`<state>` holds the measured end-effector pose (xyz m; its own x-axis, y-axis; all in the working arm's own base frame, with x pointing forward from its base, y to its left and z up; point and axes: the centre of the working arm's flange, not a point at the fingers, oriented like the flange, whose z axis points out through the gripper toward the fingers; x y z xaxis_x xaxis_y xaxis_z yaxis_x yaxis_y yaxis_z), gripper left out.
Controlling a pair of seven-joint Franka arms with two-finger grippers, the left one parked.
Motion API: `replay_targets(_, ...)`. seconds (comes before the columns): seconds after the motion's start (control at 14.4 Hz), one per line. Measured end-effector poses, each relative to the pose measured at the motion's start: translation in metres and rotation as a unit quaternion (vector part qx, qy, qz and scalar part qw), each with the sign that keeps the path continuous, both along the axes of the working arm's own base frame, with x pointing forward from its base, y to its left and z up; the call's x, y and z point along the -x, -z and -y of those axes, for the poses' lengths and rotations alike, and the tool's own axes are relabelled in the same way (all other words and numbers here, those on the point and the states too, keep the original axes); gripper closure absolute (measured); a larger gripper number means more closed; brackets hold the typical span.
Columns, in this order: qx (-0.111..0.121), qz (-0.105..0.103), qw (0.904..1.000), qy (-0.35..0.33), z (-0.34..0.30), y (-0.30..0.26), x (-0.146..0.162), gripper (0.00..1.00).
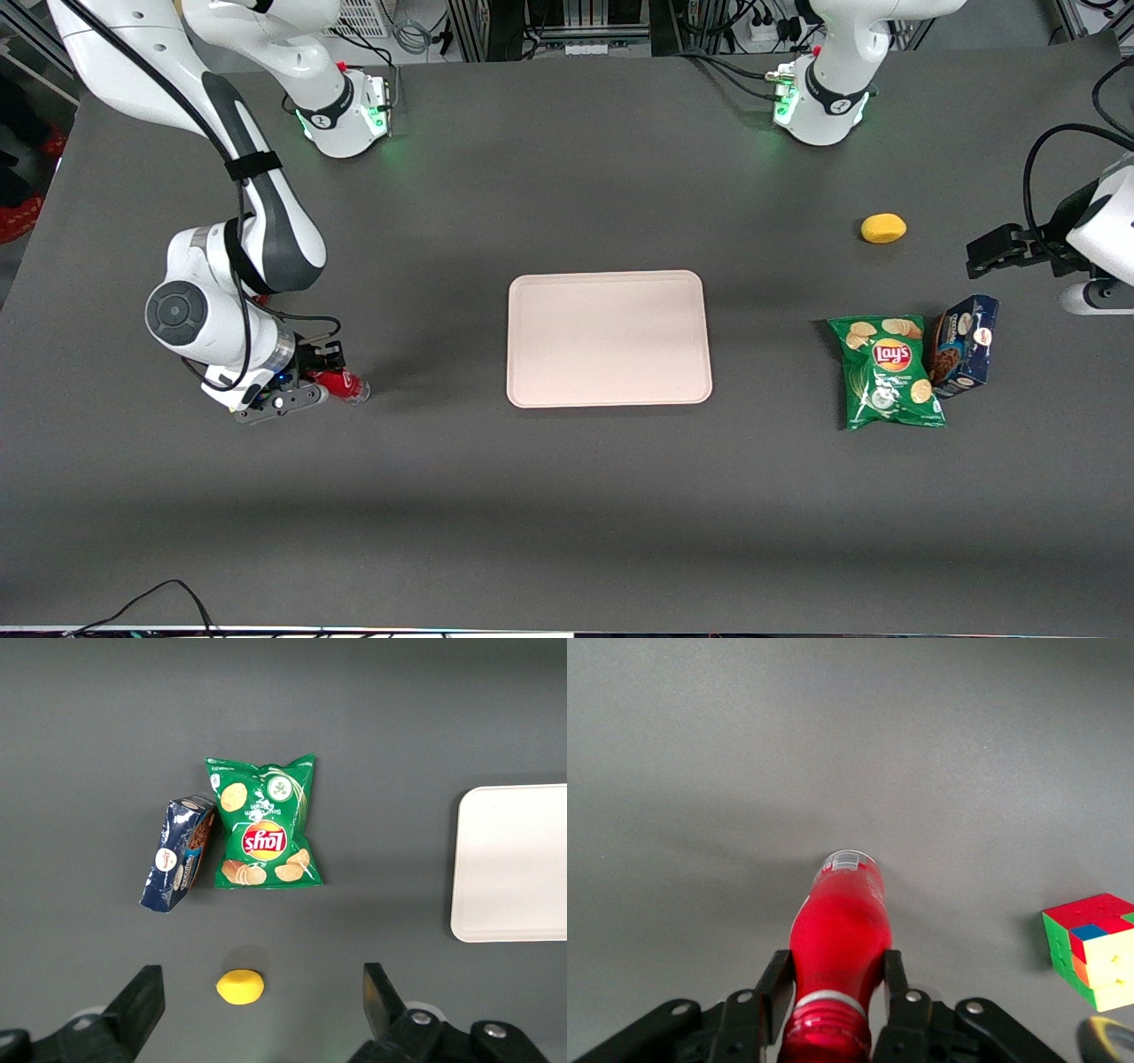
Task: Place coke bottle on tray
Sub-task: 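Lift the bottle and carry it over the white tray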
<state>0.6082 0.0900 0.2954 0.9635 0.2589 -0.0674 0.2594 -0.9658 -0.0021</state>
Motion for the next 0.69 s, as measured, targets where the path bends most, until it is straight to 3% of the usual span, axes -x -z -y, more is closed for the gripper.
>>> replay_targets(0.21,-0.001,0.003,1.0,-0.005,-0.007,-0.012,-0.006,0.53)
replay_targets(0.35,0.0,-0.009,0.9999,-0.009,-0.014,-0.045,-0.017,0.53)
replay_targets(0.55,-0.001,-0.016,0.9997,-0.017,-0.026,-0.124,-0.029,0.53)
replay_targets(0.62,-0.002,-0.011,0.9997,-0.022,-0.031,-0.191,-0.023,0.53)
replay_targets(0.69,-0.002,-0.015,0.9996,-0.023,-0.031,-0.203,-0.019,0.53)
